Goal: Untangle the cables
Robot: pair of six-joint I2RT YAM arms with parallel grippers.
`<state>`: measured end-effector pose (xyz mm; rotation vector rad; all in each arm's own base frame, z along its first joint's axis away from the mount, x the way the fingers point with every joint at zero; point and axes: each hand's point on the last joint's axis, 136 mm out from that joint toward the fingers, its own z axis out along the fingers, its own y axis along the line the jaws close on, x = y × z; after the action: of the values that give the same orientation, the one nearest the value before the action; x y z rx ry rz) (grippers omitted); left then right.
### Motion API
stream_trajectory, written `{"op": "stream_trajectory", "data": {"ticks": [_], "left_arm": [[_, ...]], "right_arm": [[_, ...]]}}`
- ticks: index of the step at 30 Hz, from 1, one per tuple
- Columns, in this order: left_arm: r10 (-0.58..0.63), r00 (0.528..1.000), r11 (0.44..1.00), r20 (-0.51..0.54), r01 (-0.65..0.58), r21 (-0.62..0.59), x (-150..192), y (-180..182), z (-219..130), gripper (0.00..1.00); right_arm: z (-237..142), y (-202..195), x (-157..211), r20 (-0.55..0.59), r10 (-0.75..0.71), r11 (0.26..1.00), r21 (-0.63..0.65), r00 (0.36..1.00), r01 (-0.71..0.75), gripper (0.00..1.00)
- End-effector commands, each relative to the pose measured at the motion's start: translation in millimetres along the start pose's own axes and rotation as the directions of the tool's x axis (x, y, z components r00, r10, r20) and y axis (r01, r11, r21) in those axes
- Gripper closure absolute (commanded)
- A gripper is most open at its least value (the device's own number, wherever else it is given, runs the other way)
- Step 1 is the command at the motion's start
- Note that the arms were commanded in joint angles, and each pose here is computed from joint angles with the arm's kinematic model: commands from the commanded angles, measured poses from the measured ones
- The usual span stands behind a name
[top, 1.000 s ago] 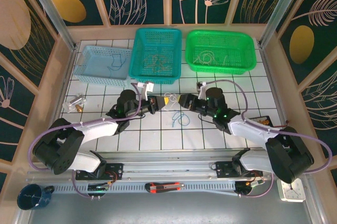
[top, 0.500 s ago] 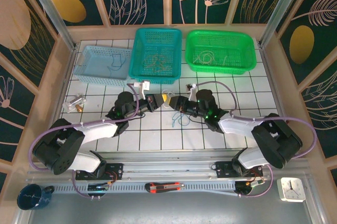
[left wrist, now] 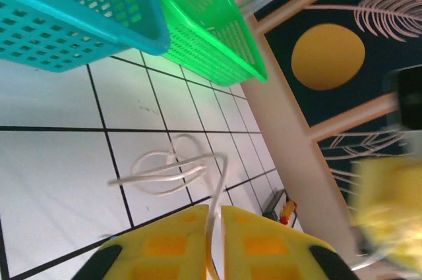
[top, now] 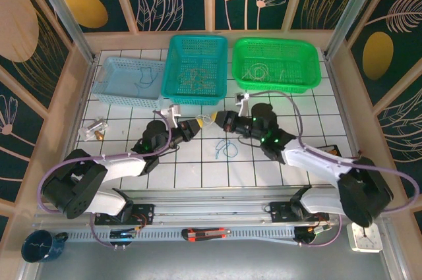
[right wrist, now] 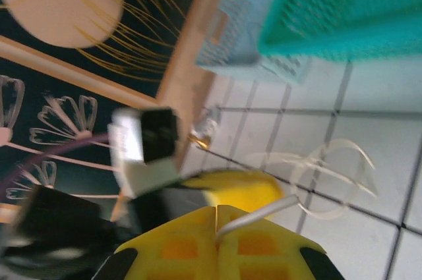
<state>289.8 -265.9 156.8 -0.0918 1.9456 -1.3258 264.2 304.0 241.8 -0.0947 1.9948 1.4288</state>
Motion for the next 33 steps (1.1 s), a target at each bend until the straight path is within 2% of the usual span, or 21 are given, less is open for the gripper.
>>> {"op": "stream_trajectory", "data": {"ticks": [1, 4, 10, 16, 25, 33], "left_arm": [[-0.011, 0.998, 0.999, 0.056, 0.013, -0.034, -9.8, 7.1, -1.7, 0.81], [-0.012, 0.999, 0.999, 0.048, 0.013, -0.034, -8.1, 8.4, 0.9, 0.67], [0.028, 0.999, 0.999, 0.026, -0.028, -0.019, -7.2, 3.7, 4.4, 0.48], [0.135, 0.991, 0.991, 0.006, -0.135, 0.002, -6.1, -5.1, 0.7, 0.32], [0.204, 0.979, 0.974, -0.019, -0.201, 0.104, -6.9, -33.2, 0.5, 0.21], [0.273, 0.962, 0.957, -0.027, -0.268, 0.108, -12.8, -41.1, 7.6, 0.18]], "right_arm": [[-21.0, 38.7, -44.3, 0.098, -0.141, 0.99, 0.009, 0.985, 0.141, 1.0], [-31.8, 52.6, -67.0, 0.14, -0.181, 0.983, 0.024, 0.974, 0.179, 1.0], [-45.5, 58.3, -97.9, 0.188, -0.214, 0.977, 0.051, 0.958, 0.208, 1.0], [-51.3, 52.9, -103.1, 0.195, -0.211, 0.977, 0.067, 0.958, 0.202, 1.0], [-56.4, 30.3, -103.2, 0.19, -0.19, 0.979, 0.108, 0.963, 0.171, 1.0], [-53.1, 25.7, -101.8, 0.184, -0.181, 0.981, 0.105, 0.966, 0.164, 1.0]]}}
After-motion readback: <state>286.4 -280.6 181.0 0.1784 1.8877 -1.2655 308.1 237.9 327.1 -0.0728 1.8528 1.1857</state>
